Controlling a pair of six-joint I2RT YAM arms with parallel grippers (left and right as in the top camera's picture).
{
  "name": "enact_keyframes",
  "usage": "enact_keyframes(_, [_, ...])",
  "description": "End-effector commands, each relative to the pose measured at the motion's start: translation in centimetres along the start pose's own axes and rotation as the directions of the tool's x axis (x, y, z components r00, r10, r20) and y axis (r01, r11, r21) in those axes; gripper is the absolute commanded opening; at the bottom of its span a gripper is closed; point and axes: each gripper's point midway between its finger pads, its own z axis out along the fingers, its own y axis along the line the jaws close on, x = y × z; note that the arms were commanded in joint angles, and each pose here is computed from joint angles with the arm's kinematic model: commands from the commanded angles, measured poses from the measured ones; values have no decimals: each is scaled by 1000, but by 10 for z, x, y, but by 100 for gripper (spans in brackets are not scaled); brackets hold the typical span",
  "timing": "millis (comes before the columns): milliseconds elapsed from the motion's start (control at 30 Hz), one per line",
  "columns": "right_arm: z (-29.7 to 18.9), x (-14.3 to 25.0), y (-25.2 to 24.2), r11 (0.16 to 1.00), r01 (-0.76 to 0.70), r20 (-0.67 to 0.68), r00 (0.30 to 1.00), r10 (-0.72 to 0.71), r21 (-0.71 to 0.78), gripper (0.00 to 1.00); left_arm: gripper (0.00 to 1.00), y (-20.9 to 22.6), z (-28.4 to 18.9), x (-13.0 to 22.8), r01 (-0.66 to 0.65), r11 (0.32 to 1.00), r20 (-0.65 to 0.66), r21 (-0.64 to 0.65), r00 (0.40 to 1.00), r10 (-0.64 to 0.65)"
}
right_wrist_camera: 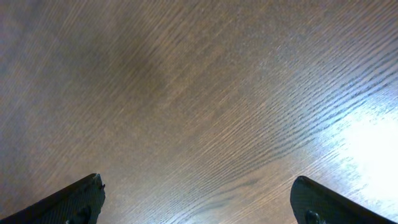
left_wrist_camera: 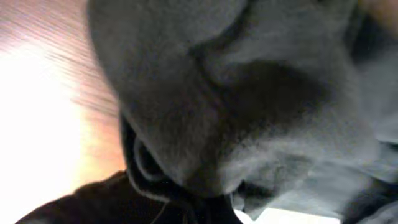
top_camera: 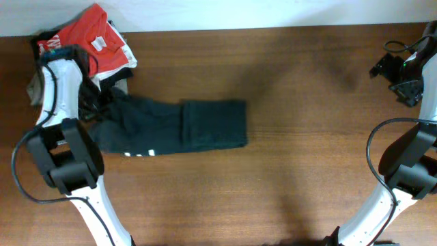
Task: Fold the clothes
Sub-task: 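Grasp the left end of the folded shirt with the left gripper, then lift and fold the left end over toward the right with left gripper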
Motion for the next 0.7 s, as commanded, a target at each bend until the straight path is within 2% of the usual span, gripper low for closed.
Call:
enact_keyframes(0, [-12,-6,0,1000,10,34,999,-10,2,99,1,-15,-42,-2,-33,999,73,-35,997,36])
enact_keyframes(100, [-12,-5,0,1000,10,34,999,-10,2,99,1,-57,-62,15,-126,992,85,-13,988,127])
enact_keyframes(200, [-12,-5,0,1000,10,34,999,-10,2,99,1,-101,-59,34,-232,973,80,-12,970,232])
enact_keyframes(367, [-12,-5,0,1000,10,34,999,-10,2,99,1,-202,-46,80,-460,888,130,-12,880,457])
enact_keyframes(500, [-12,-5,0,1000,10,34,999,-10,2,99,2,-251,-32,118,-558,829,137,-21,820,556])
enact_keyframes(667, [-12,-5,0,1000,10,34,999,-10,2,98,5,-290,-1,144,-615,788,109,11,784,611])
